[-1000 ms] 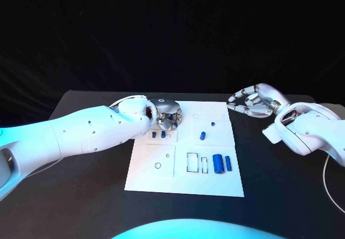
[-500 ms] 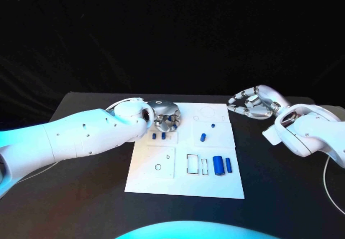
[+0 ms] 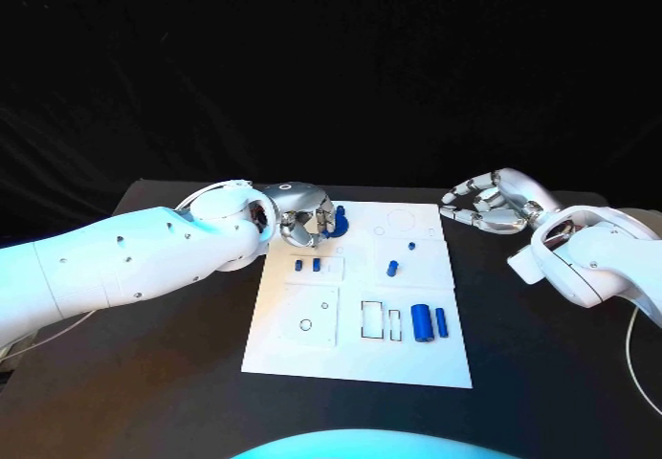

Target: Assemble the parts on the task board

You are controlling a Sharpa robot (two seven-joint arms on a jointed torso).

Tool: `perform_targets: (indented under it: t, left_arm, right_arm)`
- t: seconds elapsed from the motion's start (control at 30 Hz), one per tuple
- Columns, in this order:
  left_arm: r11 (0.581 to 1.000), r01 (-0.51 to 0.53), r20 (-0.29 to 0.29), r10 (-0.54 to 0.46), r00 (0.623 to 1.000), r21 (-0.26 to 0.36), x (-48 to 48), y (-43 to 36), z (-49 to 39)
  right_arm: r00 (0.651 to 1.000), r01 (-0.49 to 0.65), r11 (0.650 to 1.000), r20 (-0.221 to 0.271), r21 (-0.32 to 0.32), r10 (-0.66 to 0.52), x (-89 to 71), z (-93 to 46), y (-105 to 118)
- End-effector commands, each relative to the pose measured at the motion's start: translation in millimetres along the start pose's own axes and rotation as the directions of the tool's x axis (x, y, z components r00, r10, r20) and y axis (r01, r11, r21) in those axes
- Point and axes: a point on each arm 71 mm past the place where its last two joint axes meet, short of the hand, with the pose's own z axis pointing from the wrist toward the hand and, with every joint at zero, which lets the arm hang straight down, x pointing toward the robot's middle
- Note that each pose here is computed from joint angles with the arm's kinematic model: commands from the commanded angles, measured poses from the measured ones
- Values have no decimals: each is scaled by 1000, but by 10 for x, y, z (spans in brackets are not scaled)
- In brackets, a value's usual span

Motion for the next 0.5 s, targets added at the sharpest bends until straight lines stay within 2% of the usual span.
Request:
perform_targets:
  t: [0.03, 0.13, 0.3, 0.5]
  left_arm:
    - [999, 31, -19, -31, 999, -8, -4, 19, -42]
    - [999, 36, -34, -37, 999, -24, -1, 79, -81]
    - [998, 39, -51, -42, 998, -43, 26, 155, -93]
    - [998, 43, -66, -46, 997, -54, 87, 193, -79]
  right_arm:
    - [1000, 2, 1000, -7, -6, -2, 5, -1, 1]
    - [1000, 2, 1000, -7, -6, -2, 6, 0, 0]
    - [1000, 2, 1000, -8, -7, -2, 11, 4, 3]
    - [1000, 2, 1000, -9, -8, -2, 18, 5, 2]
